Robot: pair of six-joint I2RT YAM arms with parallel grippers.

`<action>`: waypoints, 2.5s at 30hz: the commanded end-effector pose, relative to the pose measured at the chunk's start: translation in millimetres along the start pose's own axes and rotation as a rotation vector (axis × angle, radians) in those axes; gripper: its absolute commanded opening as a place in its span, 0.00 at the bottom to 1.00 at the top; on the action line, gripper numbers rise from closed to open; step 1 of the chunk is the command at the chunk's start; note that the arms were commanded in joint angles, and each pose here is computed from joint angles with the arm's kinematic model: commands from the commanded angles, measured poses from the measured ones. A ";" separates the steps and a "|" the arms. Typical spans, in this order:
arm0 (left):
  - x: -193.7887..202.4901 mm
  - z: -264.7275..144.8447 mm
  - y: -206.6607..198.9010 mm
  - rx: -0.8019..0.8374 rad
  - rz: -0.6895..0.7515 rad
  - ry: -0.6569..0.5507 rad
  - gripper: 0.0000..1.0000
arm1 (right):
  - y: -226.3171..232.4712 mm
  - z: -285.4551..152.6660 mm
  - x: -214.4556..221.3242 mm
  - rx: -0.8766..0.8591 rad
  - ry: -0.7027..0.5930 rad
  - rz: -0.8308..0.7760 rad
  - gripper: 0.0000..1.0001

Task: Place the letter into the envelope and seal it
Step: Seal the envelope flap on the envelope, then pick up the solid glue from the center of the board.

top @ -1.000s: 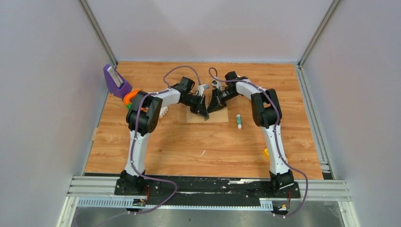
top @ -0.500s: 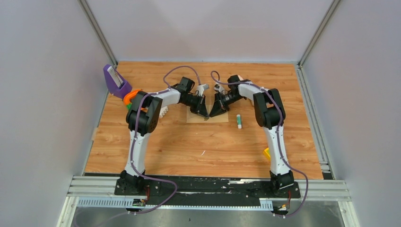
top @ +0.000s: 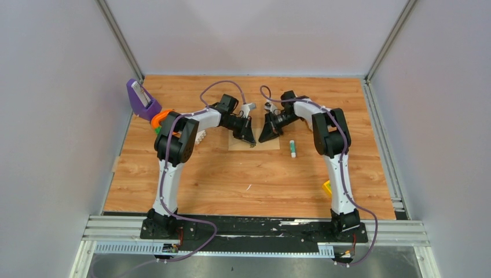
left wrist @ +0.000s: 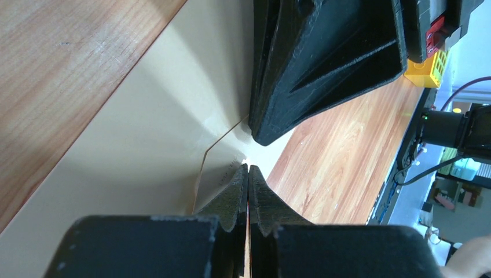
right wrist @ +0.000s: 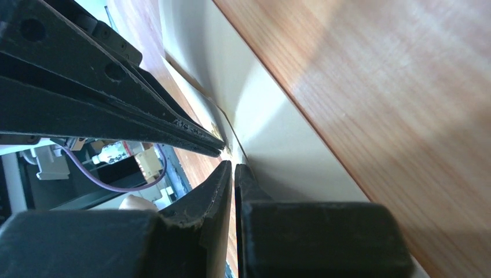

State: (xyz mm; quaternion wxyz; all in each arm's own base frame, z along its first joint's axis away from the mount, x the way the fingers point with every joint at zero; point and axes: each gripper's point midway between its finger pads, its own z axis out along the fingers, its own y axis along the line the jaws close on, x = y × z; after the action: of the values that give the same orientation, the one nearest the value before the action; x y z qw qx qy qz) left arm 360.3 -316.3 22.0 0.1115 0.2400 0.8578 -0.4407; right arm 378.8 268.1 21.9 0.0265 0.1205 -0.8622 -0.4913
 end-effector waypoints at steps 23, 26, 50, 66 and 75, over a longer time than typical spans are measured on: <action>15.7 0.6 25.0 -0.121 0.005 0.030 0.00 | 31.6 -19.5 -56.5 0.135 -0.132 -0.206 0.09; 13.8 -0.5 23.8 -0.121 0.012 0.026 0.00 | 40.8 -51.1 -70.3 0.168 -0.208 -0.248 0.10; -108.5 -133.8 -99.8 -0.107 0.417 -0.262 1.00 | 175.7 -258.4 0.3 0.452 -0.682 -0.779 0.98; -27.7 -241.9 -101.0 -0.390 0.576 -0.244 1.00 | 48.5 -209.7 42.8 0.545 -0.202 -0.432 0.74; 4.9 -241.0 -88.8 -0.450 0.599 -0.263 1.00 | 4.3 -166.6 53.9 0.430 0.092 -0.243 0.68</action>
State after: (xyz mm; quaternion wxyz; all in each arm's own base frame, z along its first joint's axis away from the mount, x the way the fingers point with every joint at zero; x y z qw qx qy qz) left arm 307.5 -166.0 210.3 0.3523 0.3713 0.8246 -0.2409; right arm 372.8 110.1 117.2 -0.0926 0.2289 -0.9286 -0.2769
